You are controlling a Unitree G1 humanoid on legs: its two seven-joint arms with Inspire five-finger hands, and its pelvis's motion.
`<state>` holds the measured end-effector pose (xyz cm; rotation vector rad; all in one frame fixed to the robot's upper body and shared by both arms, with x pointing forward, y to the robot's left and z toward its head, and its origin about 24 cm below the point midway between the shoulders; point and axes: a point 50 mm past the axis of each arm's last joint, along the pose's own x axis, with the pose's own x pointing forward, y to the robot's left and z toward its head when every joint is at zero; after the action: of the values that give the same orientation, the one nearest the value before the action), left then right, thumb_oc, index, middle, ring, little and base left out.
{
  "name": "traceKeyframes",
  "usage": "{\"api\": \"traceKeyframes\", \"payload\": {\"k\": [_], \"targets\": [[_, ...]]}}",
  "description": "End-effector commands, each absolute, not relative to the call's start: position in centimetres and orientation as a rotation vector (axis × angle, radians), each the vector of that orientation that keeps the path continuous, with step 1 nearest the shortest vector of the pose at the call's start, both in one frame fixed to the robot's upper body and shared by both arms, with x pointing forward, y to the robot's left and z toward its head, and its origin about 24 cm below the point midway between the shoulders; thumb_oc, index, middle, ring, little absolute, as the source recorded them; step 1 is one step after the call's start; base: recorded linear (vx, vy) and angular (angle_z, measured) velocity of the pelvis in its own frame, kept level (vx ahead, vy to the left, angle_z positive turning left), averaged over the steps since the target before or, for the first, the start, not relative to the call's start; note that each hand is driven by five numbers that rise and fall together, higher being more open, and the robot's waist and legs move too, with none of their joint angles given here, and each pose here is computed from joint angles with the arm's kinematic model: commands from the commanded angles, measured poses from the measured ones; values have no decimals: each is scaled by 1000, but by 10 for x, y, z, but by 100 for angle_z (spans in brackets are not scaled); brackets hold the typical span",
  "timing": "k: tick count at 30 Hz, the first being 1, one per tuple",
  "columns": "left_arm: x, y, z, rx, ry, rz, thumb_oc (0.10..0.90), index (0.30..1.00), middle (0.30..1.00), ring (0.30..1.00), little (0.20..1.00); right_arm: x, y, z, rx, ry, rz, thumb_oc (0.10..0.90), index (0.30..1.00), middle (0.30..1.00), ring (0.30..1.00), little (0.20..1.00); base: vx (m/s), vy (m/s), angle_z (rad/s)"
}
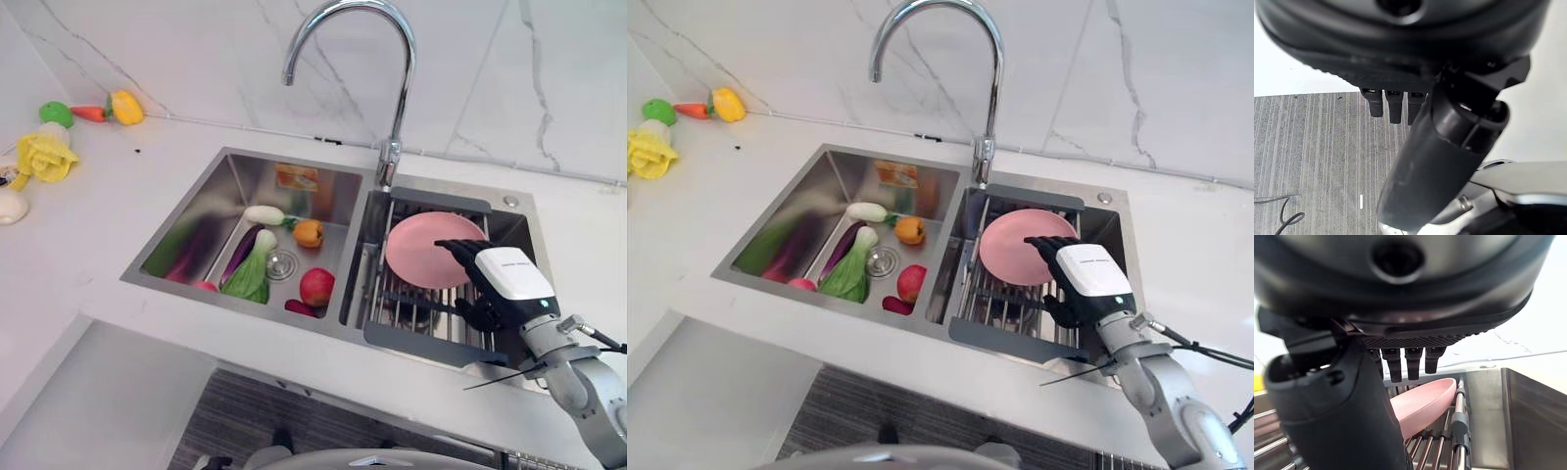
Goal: Place the dishes in the dishwasher.
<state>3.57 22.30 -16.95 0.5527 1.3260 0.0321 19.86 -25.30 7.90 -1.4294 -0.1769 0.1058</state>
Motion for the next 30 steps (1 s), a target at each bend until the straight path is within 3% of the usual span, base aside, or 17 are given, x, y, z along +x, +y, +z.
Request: {"api": "traceKeyframes", "payload": {"k": [1, 13, 14, 15, 16, 30], "targets": [[67, 217, -168, 604, 1249, 11, 800, 900, 900, 900, 900, 218, -244, 129, -1502, -478, -65, 800, 900, 900, 900, 900, 0, 0, 0], [63, 215, -169, 612, 1257, 5, 800, 900, 900, 900, 900, 228, -248, 110, -1652, -433, -47, 800, 900, 900, 900, 900, 1, 0, 1], [62, 216, -169, 614, 1259, 6, 800, 900, 900, 900, 900, 229, -249, 111, -1672, -447, -59, 758, 836, 836, 836, 836, 0, 0, 0], [62, 216, -169, 614, 1259, 6, 800, 900, 900, 900, 900, 229, -249, 111, -1672, -447, -59, 758, 836, 836, 836, 836, 10, 4, 4], [62, 214, -169, 625, 1253, 1, 800, 900, 900, 900, 900, 230, -253, 112, -1730, -488, -125, 400, 300, 300, 300, 300, 5, 1, 3], [68, 213, -168, 665, 1223, 6, 800, 900, 900, 900, 900, 243, -244, 115, -1770, -609, -229, 400, 300, 300, 300, 300, 2, 0, 0]]}}
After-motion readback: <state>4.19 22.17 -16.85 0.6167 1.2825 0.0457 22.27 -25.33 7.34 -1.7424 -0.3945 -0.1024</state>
